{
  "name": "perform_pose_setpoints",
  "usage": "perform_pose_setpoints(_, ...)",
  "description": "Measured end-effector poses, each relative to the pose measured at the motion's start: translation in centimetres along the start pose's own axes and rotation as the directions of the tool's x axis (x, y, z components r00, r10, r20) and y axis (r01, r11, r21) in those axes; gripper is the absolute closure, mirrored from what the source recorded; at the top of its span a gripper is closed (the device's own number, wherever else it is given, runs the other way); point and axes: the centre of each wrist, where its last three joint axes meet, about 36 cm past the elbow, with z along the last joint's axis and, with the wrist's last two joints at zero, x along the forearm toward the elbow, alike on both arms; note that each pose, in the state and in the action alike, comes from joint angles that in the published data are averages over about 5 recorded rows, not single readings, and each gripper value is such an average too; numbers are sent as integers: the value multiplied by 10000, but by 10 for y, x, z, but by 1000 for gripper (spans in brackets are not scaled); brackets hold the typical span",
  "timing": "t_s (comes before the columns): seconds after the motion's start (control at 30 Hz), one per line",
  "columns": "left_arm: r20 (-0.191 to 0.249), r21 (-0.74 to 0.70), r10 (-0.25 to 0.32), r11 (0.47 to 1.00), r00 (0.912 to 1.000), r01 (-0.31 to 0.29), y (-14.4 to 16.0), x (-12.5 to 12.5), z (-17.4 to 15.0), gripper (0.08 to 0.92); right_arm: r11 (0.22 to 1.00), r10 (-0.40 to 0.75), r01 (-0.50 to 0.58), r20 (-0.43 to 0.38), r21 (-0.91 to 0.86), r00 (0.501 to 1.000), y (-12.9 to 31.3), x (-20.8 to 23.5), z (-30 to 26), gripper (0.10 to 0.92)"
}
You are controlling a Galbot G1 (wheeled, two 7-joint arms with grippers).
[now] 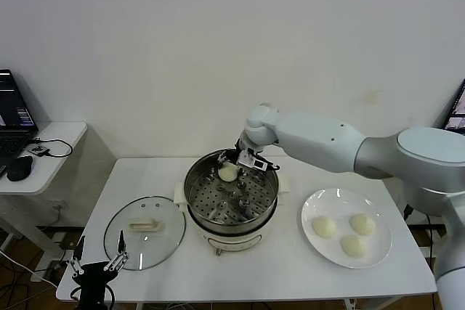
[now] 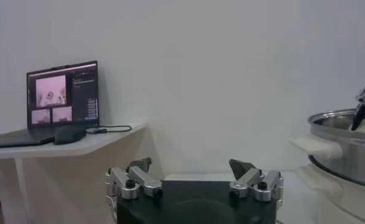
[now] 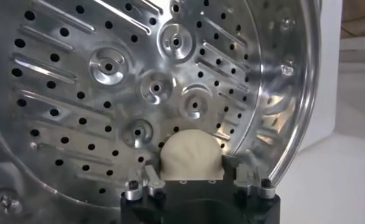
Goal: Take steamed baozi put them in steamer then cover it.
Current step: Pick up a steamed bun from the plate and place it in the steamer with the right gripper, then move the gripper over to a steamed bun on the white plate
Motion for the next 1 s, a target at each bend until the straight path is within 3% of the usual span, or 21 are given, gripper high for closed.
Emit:
perform_pose_setpoints(0.23, 15, -43, 55, 10000, 10000, -55, 1, 0, -1, 177, 9995, 119, -122, -92, -298, 9999, -6, 27, 4, 200)
perform_pose_setpoints(0.5, 87, -71, 187, 9998, 9998, -186, 1, -3, -3, 177, 9649, 88, -213, -489, -2616, 9988, 14, 97, 6, 200)
perform_pose_setpoints(0.77, 170, -105, 362, 9993, 9992, -360, 0, -5, -5, 177, 8429, -389, -285, -1137, -5373, 9928, 91, 160, 0, 200)
perform_pose_setpoints(1.0, 172, -184, 425, 9989, 9989, -422, 1, -7, -4, 177, 7093, -869, -272, -1257, -7044, 9883, 177, 181, -21, 199)
